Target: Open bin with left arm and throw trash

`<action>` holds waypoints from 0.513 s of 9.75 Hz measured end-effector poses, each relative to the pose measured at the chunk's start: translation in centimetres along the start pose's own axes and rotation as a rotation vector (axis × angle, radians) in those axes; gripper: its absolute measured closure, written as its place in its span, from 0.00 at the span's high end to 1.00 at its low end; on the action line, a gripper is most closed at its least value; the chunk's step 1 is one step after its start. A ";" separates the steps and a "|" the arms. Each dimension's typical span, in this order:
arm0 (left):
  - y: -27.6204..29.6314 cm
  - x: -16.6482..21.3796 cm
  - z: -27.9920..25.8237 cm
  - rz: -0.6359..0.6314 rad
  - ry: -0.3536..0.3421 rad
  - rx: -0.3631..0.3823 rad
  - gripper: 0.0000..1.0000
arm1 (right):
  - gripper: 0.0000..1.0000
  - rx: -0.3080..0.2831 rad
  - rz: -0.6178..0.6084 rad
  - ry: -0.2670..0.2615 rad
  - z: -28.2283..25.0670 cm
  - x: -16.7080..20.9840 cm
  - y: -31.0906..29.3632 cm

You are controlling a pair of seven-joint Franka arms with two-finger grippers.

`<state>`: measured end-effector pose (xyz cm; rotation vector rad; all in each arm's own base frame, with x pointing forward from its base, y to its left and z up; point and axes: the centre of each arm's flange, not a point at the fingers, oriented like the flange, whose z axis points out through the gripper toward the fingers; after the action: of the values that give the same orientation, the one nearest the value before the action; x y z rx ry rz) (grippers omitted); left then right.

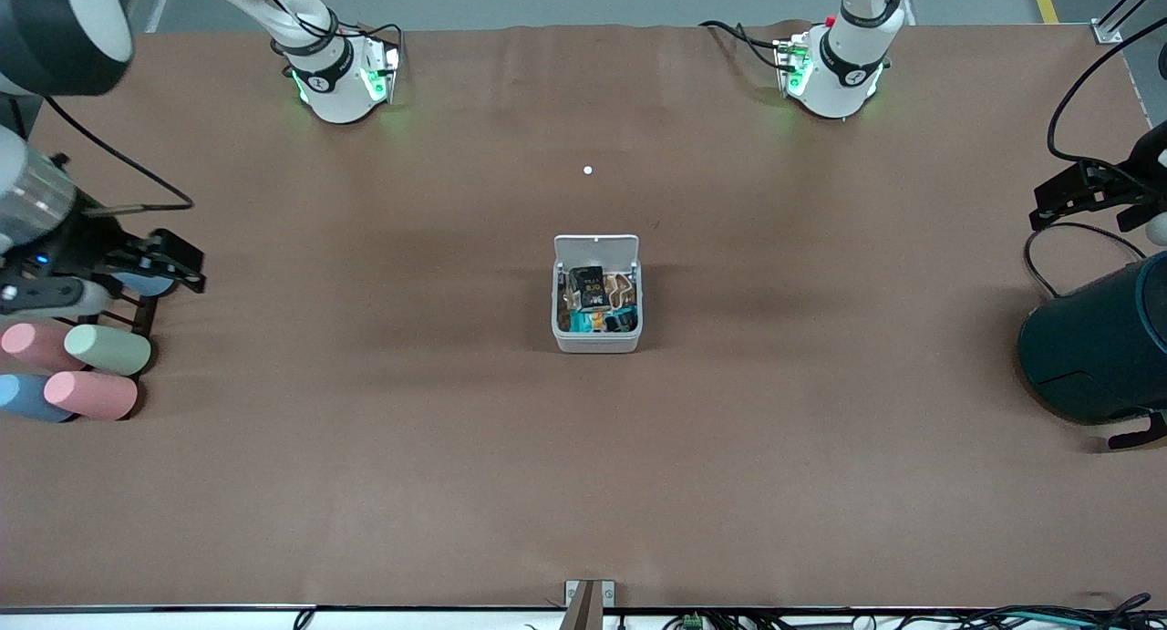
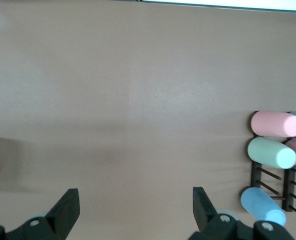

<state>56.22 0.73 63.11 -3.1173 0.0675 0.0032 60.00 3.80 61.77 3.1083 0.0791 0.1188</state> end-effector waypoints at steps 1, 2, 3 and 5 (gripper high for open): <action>0.1 0.0 0.0 0.001 0.000 0.000 1.00 | 1.00 -0.005 0.008 0.010 -1.8 -1.1 0.4; 0.3 0.0 -0.1 0.006 0.003 0.000 1.00 | 1.00 -0.008 0.011 0.012 -3.8 -2.5 0.5; 0.8 0.1 -0.4 0.014 0.009 0.001 1.00 | 1.00 -0.010 0.012 0.004 -5.5 -4.0 0.5; 1.0 0.1 -0.8 0.018 0.017 0.001 1.00 | 1.00 -0.012 0.009 -0.009 -6.4 -5.4 0.2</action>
<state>56.24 -0.29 63.91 -3.1156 0.0961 -0.0237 54.11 3.50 67.78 3.0975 0.0641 0.1057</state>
